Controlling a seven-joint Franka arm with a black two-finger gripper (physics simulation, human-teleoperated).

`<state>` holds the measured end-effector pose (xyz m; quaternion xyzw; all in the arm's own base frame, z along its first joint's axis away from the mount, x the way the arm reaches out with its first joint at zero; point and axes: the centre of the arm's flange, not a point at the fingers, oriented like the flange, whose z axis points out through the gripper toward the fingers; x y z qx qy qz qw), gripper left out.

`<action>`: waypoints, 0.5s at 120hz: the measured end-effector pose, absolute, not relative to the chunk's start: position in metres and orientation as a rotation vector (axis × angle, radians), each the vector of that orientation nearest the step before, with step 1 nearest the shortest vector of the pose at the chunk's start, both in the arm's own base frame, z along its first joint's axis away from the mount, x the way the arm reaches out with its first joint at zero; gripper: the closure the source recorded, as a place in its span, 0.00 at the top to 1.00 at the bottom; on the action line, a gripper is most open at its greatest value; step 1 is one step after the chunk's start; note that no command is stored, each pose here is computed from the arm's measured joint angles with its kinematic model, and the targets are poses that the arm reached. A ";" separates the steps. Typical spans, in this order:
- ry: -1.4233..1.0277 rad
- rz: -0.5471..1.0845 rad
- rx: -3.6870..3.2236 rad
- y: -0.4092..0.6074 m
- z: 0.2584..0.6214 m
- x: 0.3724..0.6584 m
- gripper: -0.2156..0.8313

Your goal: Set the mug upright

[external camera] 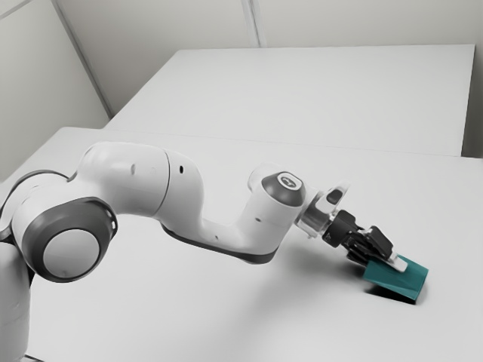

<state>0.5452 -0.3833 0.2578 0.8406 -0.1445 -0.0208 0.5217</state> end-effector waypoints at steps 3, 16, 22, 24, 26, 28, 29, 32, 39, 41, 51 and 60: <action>-0.353 -0.046 2.012 -0.384 0.258 0.545 0.20; -0.382 -0.023 2.004 -0.384 0.263 0.546 0.13; -0.398 -0.008 2.000 -0.385 0.269 0.546 0.11; -0.404 -0.001 1.999 -0.384 0.272 0.547 0.10; -0.410 0.005 1.998 -0.385 0.275 0.547 0.09; -0.417 0.012 1.997 -0.385 0.278 0.548 0.09; -0.421 0.017 1.996 -0.384 0.280 0.548 0.09; -0.433 0.031 1.994 -0.384 0.288 0.549 0.08; -0.465 0.076 1.996 -0.376 0.309 0.555 0.08; -0.478 0.089 1.999 -0.373 0.316 0.556 0.08; -0.580 0.168 2.049 -0.349 0.359 0.567 0.07; -0.697 0.231 2.151 -0.318 0.395 0.577 0.07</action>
